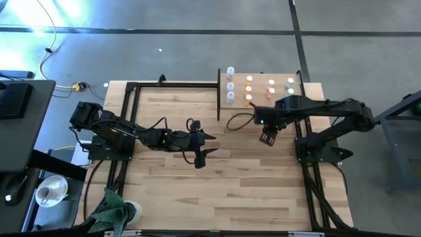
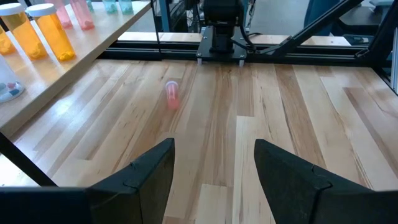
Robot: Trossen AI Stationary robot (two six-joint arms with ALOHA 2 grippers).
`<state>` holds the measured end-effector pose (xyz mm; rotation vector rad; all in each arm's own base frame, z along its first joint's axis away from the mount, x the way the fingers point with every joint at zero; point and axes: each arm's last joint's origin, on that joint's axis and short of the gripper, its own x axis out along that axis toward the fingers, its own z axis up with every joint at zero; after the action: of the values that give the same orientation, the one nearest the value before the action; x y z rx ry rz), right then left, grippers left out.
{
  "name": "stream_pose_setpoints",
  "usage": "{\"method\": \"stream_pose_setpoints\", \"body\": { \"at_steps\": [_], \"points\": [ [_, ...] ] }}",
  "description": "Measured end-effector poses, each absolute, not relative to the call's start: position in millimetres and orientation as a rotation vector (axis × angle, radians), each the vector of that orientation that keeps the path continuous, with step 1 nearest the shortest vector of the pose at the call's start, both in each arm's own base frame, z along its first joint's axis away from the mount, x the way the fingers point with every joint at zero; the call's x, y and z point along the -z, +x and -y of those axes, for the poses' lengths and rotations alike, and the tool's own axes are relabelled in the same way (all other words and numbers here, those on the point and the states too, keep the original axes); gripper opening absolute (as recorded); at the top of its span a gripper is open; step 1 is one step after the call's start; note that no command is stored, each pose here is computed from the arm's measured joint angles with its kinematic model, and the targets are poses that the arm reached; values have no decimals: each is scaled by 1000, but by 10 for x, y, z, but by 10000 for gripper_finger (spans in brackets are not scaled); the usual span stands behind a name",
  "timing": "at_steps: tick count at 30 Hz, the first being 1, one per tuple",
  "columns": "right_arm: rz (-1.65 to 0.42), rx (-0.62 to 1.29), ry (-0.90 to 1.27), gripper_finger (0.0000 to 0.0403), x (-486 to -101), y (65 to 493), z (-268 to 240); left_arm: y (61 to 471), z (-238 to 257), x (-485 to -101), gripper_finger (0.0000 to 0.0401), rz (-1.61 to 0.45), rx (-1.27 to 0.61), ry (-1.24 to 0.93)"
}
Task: Pick and place medicine bottles onto shelf by color
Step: Put the pink pill bottle on the shelf aligned with the other pink pill bottle
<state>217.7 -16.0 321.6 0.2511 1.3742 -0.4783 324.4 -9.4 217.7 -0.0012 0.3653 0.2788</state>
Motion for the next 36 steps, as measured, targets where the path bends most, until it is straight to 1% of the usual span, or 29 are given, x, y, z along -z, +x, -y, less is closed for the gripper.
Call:
{"method": "stream_pose_setpoints", "body": {
  "at_steps": [9, 15, 17, 26, 29, 33, 36],
  "points": [
    [-1307, 527, 262, 144, -3198, 2193, -154, 3243, 95, -2174, 211, -368, -278, -1],
    [-1400, 530, 195, 144, -2743, 2119, -281, 3243, 94, -2176, 211, -366, -279, -1],
    [-1403, 535, 163, 144, -2606, 2101, -318, 3250, 94, -2193, 211, -347, -280, -13],
    [-1371, 581, 130, 144, -2311, 2073, -331, 3256, 94, -2209, 211, -328, -277, -27],
    [-1372, 525, 77, 144, -2252, 2087, -319, 3257, 95, -2209, 211, -328, -273, -28],
    [-1383, 388, -43, 144, -2144, 2120, -262, 3256, 95, -2209, 211, -328, -273, -28],
    [-1398, 323, -122, 144, -2053, 2123, -179, 3256, 95, -2209, 211, -328, -273, -28]
  ]
}}
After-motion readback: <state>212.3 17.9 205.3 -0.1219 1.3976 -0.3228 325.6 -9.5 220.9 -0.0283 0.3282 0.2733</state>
